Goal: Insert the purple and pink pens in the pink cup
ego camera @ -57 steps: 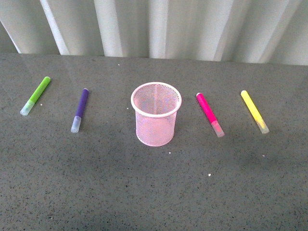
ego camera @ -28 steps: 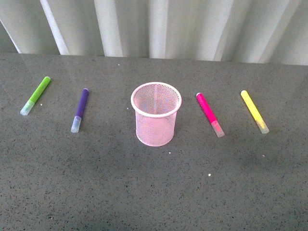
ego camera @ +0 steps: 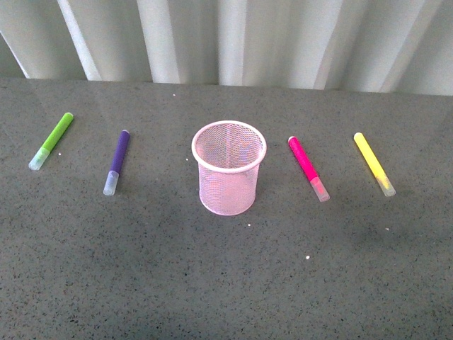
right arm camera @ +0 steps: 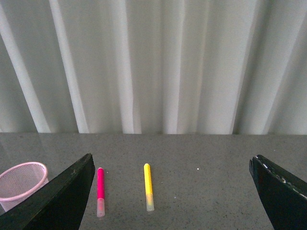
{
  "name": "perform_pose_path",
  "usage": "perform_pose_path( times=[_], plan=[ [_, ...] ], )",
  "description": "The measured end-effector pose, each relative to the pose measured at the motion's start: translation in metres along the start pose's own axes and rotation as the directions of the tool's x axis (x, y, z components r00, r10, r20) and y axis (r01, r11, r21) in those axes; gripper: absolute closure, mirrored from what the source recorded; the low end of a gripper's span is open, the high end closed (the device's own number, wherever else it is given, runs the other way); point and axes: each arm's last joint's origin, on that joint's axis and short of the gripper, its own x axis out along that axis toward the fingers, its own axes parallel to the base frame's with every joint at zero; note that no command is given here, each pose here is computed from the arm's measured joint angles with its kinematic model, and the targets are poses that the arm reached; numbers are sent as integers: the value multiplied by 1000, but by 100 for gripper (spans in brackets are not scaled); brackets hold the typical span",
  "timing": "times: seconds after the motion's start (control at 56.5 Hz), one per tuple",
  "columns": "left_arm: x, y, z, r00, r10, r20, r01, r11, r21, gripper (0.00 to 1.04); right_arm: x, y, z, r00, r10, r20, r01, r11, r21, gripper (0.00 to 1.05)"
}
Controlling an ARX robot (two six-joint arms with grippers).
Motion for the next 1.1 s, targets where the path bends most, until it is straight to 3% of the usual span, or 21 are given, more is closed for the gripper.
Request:
perform_pose_path(
  times=[0.124, 0.177, 0.354, 0.495, 0.672, 0.866, 1.096],
  plan=[
    [43, -21, 50, 996, -65, 60, 59, 995, 84, 7, 0, 0, 0, 1000, 0, 0, 0, 1000, 0, 7],
    [77, -36, 69, 996, -87, 18, 84, 990, 116, 7, 0, 0, 0, 1000, 0, 0, 0, 1000, 0, 7],
    [159, -78, 83, 978, -106, -182, 142, 970, 199, 7, 0, 0, 0, 1000, 0, 0, 0, 1000, 0, 7],
    [234, -109, 62, 924, -90, -372, 202, 940, 274, 7, 0, 0, 0, 1000, 0, 0, 0, 1000, 0, 7],
    [277, -105, 18, 837, -1, -548, 203, 930, 307, 7, 0, 0, 0, 1000, 0, 0, 0, 1000, 0, 7],
    [307, -91, -16, 791, 71, -608, 157, 936, 314, 7, 0, 0, 0, 1000, 0, 0, 0, 1000, 0, 7],
    [326, -88, -28, 789, 75, -610, 150, 939, 311, 7, 0, 0, 0, 1000, 0, 0, 0, 1000, 0, 7]
  ],
)
